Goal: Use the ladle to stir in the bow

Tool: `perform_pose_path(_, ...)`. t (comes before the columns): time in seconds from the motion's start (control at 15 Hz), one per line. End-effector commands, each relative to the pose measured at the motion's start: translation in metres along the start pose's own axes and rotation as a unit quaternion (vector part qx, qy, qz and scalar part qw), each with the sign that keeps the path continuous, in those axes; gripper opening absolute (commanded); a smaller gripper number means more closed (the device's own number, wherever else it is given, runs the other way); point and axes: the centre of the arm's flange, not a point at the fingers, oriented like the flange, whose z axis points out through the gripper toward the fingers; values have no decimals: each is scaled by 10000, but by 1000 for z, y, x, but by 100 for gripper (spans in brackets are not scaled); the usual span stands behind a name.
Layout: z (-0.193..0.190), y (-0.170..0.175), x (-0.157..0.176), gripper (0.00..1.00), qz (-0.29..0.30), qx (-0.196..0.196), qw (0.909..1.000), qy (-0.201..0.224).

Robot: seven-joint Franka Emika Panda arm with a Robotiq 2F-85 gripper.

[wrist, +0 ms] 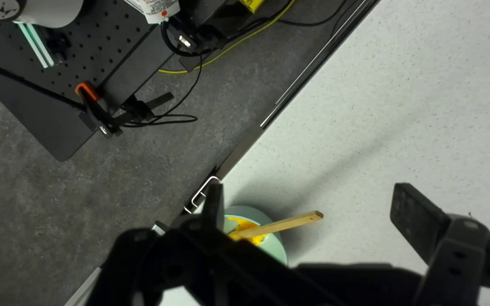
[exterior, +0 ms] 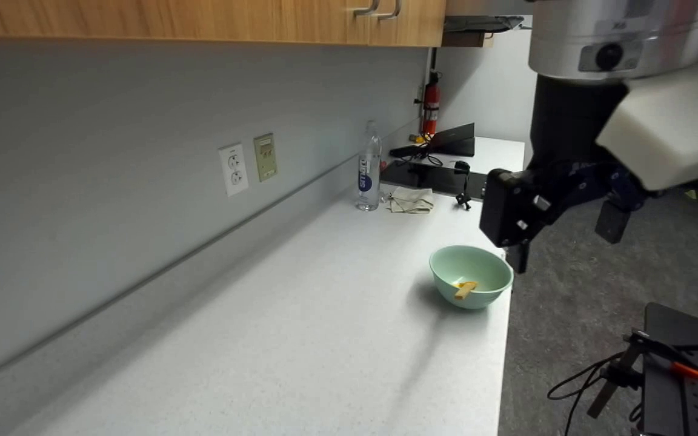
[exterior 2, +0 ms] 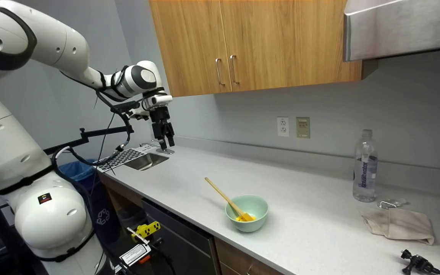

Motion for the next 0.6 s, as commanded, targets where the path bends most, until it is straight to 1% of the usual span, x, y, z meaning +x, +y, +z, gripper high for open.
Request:
perform_pose_path(0.0, 33, 10, 37, 100, 514, -94, 9984, -208)
perform_pose_path(0.13, 53, 18, 58, 100, 849, -146, 9956, -356)
perform_pose_path(0.27, 74, 29, 81, 100, 1280, -114, 9904, -506)
perform_pose_path(0.4, 84, 39, 97, 100, 1697, -66, 9843, -489)
perform_pose_path(0.47, 82, 45, 98, 100, 1780, -7, 9833, -386)
perform_pose_path(0.53, 82, 36, 97, 100, 1492, -131, 9873, -532)
